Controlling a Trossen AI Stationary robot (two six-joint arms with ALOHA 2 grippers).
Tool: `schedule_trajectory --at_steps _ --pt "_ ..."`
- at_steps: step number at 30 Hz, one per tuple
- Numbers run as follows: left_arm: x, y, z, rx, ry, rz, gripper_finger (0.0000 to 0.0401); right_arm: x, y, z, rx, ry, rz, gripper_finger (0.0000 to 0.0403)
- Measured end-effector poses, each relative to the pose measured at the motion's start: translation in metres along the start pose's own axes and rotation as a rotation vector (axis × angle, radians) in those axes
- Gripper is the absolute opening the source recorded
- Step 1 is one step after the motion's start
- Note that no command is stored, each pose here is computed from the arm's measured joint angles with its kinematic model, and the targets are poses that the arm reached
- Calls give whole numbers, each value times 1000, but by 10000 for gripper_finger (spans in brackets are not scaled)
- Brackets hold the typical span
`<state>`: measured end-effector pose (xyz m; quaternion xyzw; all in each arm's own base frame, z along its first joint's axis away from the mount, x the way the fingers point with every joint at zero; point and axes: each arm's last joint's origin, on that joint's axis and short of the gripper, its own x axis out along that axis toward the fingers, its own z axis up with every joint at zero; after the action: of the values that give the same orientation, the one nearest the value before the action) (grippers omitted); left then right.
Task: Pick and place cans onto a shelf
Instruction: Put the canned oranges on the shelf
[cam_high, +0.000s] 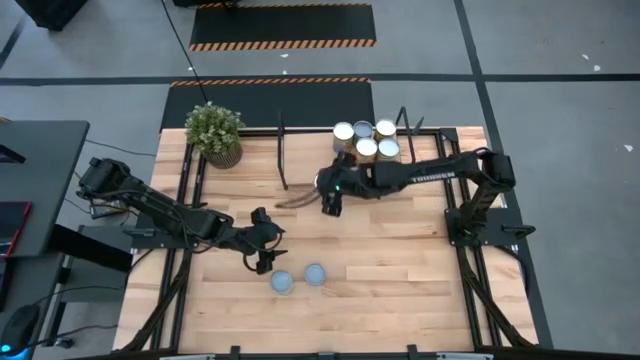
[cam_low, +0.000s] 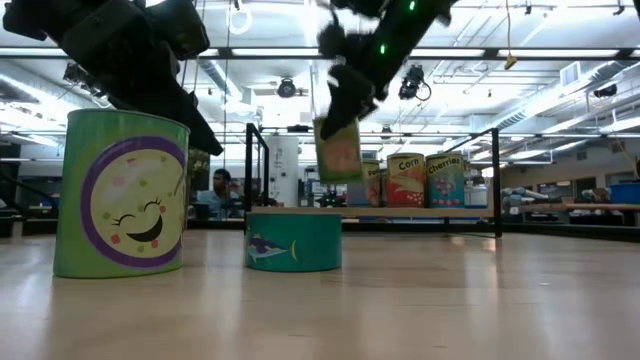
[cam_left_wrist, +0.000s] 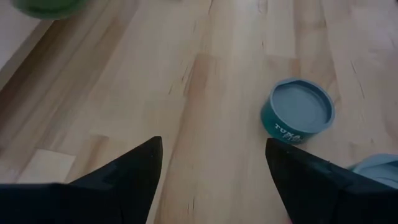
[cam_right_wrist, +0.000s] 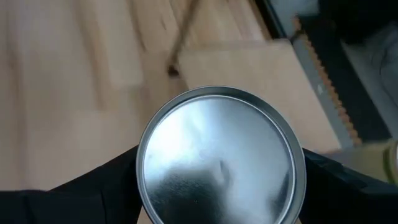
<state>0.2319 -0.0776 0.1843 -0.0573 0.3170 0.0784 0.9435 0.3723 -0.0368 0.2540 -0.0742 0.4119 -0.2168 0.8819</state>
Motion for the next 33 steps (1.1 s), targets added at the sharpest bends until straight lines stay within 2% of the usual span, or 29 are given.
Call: schedule_trajectory --at_steps 5,7,14,22,33 --pt "0 0 -1 3 6 2 291 17 -28 -8 66 14 -42 332" --pt "0 0 -1 5 9 4 291 22 -35 -9 92 -14 -38 333" --pt "0 1 -1 4 8 5 291 35 -56 -25 155 49 -78 333" --pt "0 0 0 1 2 2 291 38 -65 -27 194 64 -91 343" --pt "0 0 0 1 1 2 291 37 -65 -29 188 85 -123 367"
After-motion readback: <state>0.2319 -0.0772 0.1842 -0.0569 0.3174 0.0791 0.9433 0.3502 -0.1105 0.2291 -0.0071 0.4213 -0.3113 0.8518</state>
